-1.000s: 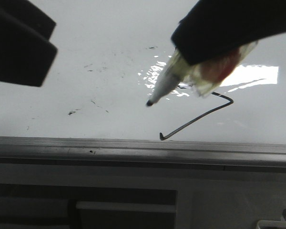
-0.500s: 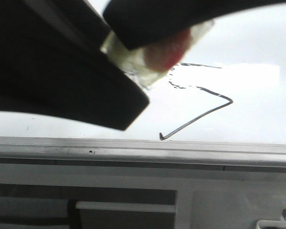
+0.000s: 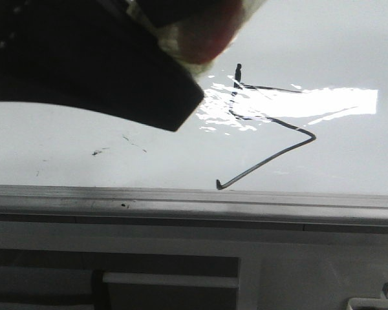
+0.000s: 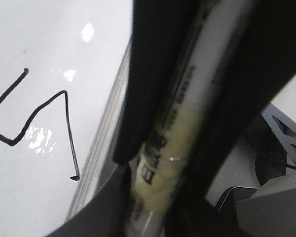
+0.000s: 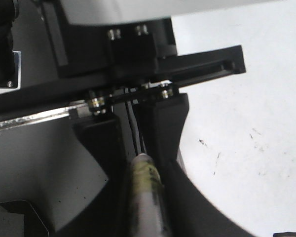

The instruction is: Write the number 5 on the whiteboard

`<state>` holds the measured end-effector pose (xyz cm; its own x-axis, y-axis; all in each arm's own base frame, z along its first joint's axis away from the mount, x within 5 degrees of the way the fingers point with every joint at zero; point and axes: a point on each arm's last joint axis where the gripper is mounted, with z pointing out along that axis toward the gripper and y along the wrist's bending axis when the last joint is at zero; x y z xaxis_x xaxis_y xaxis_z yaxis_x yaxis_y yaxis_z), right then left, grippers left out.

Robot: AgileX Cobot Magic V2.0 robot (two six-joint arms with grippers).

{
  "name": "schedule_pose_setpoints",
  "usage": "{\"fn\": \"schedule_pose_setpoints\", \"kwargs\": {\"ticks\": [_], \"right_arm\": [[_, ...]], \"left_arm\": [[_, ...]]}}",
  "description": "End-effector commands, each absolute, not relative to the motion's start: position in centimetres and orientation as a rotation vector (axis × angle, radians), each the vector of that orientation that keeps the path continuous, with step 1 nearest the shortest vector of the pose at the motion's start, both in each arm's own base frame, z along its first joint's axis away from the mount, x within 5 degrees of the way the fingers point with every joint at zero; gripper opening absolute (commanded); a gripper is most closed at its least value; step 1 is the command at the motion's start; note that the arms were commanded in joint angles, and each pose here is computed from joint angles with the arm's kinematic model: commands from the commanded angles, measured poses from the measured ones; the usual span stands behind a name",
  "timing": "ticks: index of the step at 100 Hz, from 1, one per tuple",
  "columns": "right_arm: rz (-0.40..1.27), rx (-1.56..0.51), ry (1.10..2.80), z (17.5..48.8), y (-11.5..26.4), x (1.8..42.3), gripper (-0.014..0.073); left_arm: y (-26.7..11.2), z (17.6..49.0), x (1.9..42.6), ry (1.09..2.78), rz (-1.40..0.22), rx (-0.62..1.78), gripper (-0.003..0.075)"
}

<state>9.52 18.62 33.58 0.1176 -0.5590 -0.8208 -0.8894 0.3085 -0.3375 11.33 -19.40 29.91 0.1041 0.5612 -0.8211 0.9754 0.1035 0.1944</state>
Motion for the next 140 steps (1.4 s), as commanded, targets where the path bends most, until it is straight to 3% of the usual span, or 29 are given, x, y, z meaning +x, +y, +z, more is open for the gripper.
{"fn": "schedule_pose_setpoints", "kwargs": {"ticks": [1, 10, 14, 19, 29, 34, 42, 59, 68, 80, 92, 140], "right_arm": [[0.451, -1.311, 1.469, 35.5, 18.8, 9.4, -0.0043], [0.451, -1.311, 1.469, 35.5, 18.8, 9.4, -0.0020], [0.450, -1.312, 1.471, 35.5, 18.8, 9.4, 0.0031], [0.447, -1.316, 1.476, 35.4, 18.8, 9.4, 0.0132], [0.438, -1.327, 1.493, 35.2, 18.7, 9.4, 0.0433], [0.436, -1.327, 1.495, 35.3, 18.6, 9.3, 0.0544], [0.447, -1.302, 1.470, 36.2, 18.0, 9.1, 0.0612], [0.479, -1.215, 1.371, 39.3, 16.0, 8.2, 0.0565], [0.483, -1.172, 1.334, 40.4, 14.3, 7.5, 0.0488], [0.458, -1.147, 1.355, 40.9, 12.0, 6.9, 0.0253], [0.419, -1.151, 1.427, 40.6, 9.9, 6.3, -0.0074], [0.456, -1.056, 1.426, 41.2, 6.7, 4.9, -0.0058]], "left_arm": [[-19.6, 31.9, 11.9, 1.569, -0.680, 1.388, -0.0020], [-19.6, 31.9, 11.9, 1.569, -0.680, 1.388, -0.0020], [-19.6, 31.9, 11.9, 1.569, -0.680, 1.388, -0.0020], [-19.6, 31.9, 11.9, 1.569, -0.680, 1.388, -0.0020], [-19.6, 31.9, 11.9, 1.570, -0.682, 1.387, -0.0020], [-19.7, 32.0, 11.8, 1.576, -0.692, 1.378, -0.0020], [-19.7, 32.1, 11.8, 1.596, -0.738, 1.339, -0.0020], [-19.8, 32.3, 11.9, 1.616, -0.777, 1.279, -0.0020], [-19.7, 32.4, 12.6, 1.676, -0.773, 1.132, -0.0020], [-18.9, 32.1, 14.3, 1.773, -0.746, 0.787, -0.0020], [-18.5, 30.7, 15.2, 1.847, -0.738, 0.606, -0.0020], [-20.8, 25.0, 18.1, 2.110, -0.662, 0.366, -0.0020]]}}
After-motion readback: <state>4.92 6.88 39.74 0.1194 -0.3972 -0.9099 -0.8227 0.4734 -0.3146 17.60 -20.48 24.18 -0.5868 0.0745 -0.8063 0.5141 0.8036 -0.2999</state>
